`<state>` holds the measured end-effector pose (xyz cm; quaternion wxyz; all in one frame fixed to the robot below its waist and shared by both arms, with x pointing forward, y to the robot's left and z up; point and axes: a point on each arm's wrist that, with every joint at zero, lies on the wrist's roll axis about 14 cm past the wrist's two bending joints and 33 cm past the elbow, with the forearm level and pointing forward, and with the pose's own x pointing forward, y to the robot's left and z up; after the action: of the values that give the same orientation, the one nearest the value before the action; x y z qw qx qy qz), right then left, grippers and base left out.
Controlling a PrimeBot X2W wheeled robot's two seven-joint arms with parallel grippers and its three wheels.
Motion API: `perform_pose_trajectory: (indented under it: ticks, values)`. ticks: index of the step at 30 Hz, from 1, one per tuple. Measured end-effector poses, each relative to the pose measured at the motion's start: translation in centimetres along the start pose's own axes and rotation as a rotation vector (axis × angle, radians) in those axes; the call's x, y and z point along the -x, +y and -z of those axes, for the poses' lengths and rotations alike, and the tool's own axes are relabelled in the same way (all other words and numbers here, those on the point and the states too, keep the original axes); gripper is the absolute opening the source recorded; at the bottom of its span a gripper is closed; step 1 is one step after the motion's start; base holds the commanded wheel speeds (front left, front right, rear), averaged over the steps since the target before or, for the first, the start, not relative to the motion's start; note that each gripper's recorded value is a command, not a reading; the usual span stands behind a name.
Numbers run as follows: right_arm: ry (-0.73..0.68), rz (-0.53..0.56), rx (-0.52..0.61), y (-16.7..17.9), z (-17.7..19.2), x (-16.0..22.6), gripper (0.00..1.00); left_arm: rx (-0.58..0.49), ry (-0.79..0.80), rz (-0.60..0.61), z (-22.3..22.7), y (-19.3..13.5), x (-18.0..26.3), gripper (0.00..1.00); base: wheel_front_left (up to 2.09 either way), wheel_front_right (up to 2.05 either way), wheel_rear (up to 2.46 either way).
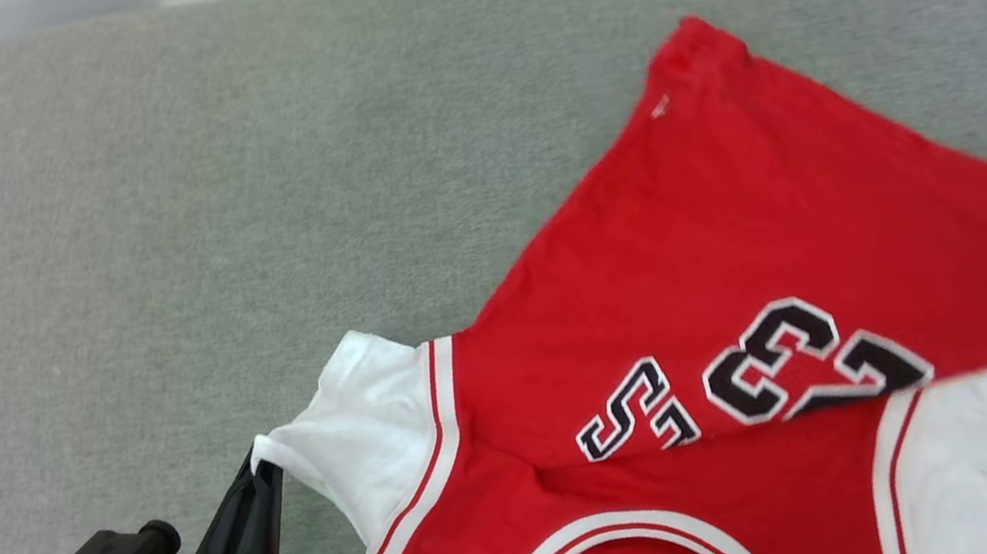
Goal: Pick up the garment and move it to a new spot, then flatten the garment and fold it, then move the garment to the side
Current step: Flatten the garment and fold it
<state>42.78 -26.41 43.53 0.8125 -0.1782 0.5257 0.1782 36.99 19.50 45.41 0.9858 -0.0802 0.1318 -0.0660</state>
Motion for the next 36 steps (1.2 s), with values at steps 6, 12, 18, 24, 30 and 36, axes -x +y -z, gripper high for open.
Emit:
perform_pose_trajectory:
  ticks: [6,12,18,24,30,36]
  values:
    - [0.136,-0.074,-0.089,2.8,8.8,0.1,0.00,0.006,-0.011,0.021,-0.3,-0.6,0.1,0.00,0.00,0.00,0.00]
    - [0.216,-0.152,-0.171,5.8,13.5,-0.6,0.00,0.008,-0.007,0.026,-0.2,-0.6,-0.2,0.00,0.00,0.00,0.00]
    - [0.063,-0.114,-0.168,4.4,9.1,0.2,1.00,0.005,-0.005,0.023,-0.1,-0.5,-0.1,0.00,0.00,0.00,0.00]
    - [-0.251,-0.024,-0.105,0.9,-1.2,3.5,1.00,0.012,-0.005,0.019,0.0,-0.4,0.1,0.00,0.00,0.00,0.00]
    - [-0.367,0.006,0.016,0.7,-8.2,4.6,1.00,0.007,-0.014,0.027,-0.2,-0.5,-0.5,0.00,0.00,0.00,0.00]
    - [-0.284,-0.012,0.105,2.0,-11.6,1.3,1.00,0.011,-0.010,0.029,0.2,-0.4,-1.6,0.00,0.00,0.00,0.00]
